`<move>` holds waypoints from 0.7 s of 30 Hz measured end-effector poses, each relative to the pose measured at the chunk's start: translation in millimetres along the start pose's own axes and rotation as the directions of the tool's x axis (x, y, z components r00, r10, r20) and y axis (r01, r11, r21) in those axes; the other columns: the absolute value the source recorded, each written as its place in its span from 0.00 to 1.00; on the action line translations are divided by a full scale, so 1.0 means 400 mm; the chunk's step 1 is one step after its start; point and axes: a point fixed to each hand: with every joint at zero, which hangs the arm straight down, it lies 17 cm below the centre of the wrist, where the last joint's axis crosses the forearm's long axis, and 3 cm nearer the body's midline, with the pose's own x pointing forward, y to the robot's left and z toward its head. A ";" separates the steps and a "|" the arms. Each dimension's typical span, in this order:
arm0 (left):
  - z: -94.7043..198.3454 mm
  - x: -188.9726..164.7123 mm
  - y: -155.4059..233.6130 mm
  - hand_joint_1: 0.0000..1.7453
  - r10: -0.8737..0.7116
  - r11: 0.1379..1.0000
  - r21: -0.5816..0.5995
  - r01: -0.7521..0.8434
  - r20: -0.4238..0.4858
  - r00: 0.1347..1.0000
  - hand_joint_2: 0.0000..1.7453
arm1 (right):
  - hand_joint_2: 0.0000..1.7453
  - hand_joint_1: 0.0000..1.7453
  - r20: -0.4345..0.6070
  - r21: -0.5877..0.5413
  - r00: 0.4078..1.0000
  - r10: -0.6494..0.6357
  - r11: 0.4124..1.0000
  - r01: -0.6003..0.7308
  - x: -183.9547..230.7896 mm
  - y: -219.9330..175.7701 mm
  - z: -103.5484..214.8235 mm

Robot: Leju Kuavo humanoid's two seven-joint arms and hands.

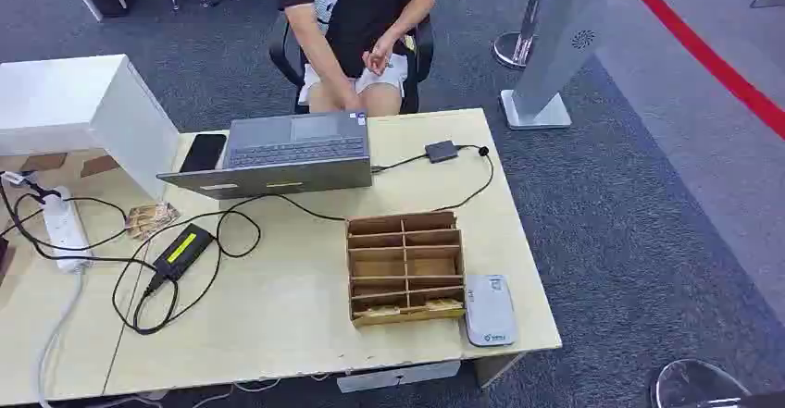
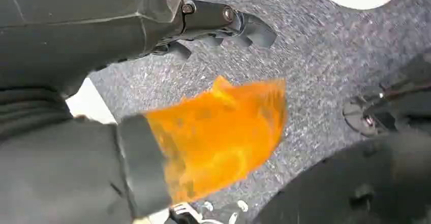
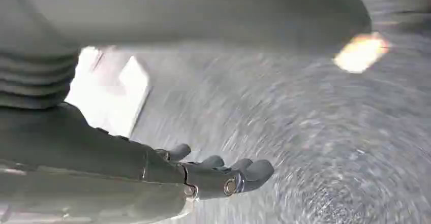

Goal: Pass the card to the sensor for recognition and then transmit it.

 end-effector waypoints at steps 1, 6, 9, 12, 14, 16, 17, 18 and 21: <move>-0.001 -0.001 0.004 0.00 0.019 1.000 0.011 -0.019 -0.001 1.000 1.00 | 1.00 0.00 0.043 -0.022 0.990 -0.135 0.990 0.136 0.027 -0.003 -0.001; 0.000 0.004 0.001 0.00 0.001 1.000 -0.001 -0.001 0.029 1.000 1.00 | 1.00 0.00 0.187 0.107 0.525 -0.830 0.549 0.829 0.182 -0.077 0.010; 0.000 0.007 0.004 0.00 0.009 1.000 0.000 -0.009 0.038 0.999 1.00 | 1.00 0.00 0.274 0.250 0.280 -0.920 0.349 0.903 0.254 -0.176 0.045; 0.000 0.003 0.006 0.00 0.006 1.000 0.002 -0.007 0.048 0.999 1.00 | 1.00 0.00 0.328 0.357 0.075 -0.942 0.197 0.913 0.272 -0.271 0.086; 0.001 0.001 0.006 0.00 0.004 1.000 0.001 -0.004 0.054 0.999 1.00 | 1.00 0.00 0.361 0.411 -0.027 -0.932 0.133 0.902 0.272 -0.329 0.114; 0.001 -0.001 0.006 0.00 0.000 1.000 0.002 0.000 0.058 0.998 1.00 | 1.00 0.00 0.398 0.440 -0.105 -0.911 0.090 0.894 0.264 -0.387 0.138; 0.001 -0.003 0.006 0.00 -0.002 1.000 0.002 0.002 0.058 0.998 1.00 | 1.00 0.00 0.418 0.448 -0.138 -0.898 0.072 0.891 0.258 -0.416 0.148; 0.001 -0.004 0.006 0.00 -0.003 1.000 0.003 0.003 0.059 0.998 1.00 | 1.00 0.00 0.437 0.459 -0.173 -0.883 0.053 0.887 0.255 -0.443 0.159; 0.001 -0.002 0.011 0.00 -0.006 1.000 0.013 0.006 0.069 0.998 1.00 | 1.00 0.00 0.504 0.507 -0.285 -0.815 0.013 0.862 0.263 -0.528 0.200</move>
